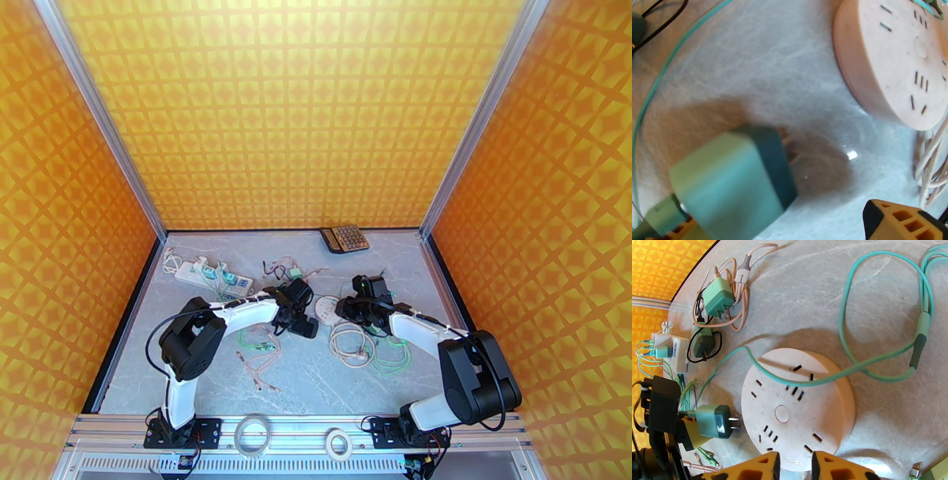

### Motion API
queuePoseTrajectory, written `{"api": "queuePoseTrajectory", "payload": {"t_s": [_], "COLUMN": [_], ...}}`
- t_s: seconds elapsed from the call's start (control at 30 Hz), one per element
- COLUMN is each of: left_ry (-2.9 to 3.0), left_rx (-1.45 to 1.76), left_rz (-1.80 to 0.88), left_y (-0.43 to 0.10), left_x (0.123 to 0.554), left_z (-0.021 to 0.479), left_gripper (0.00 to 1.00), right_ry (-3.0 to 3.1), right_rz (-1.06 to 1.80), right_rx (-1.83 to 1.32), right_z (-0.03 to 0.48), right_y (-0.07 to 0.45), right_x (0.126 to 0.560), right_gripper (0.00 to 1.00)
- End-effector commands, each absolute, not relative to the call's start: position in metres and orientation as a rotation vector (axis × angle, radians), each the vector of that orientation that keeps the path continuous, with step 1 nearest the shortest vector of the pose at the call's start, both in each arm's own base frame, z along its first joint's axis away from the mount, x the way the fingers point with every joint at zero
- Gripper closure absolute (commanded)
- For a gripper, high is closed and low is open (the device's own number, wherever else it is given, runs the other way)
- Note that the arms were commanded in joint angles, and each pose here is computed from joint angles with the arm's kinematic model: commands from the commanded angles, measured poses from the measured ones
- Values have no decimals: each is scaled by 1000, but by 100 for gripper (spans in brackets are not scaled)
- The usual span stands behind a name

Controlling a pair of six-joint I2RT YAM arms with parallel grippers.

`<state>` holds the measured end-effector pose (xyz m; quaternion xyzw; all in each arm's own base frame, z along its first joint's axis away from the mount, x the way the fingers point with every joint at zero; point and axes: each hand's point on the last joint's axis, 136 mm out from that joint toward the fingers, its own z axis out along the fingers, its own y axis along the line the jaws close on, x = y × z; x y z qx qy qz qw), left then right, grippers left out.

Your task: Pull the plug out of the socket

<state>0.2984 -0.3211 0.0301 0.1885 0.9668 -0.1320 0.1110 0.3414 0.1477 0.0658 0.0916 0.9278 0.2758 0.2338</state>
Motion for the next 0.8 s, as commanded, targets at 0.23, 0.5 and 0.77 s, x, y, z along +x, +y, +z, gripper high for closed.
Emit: {"api": "queuePoseTrajectory", "payload": {"t_s": [0.23,0.5,0.77], "left_ry": [2917,2753,2581], "left_rx": [562,497,228], "left_rz": [-548,-617,-423], "left_y": [-318,-309,-232], "left_x": [263,275,344], "left_z": [60,121,162], "left_gripper": [4,2,1], "right_ry": [2523,2466,2351], "right_rz": [740,798,879], "right_rx": [223,197,37], "right_z": [70,84,122], "right_y": [146,153,186], "right_x": [339,341,339], "right_gripper": [71,69,43]}}
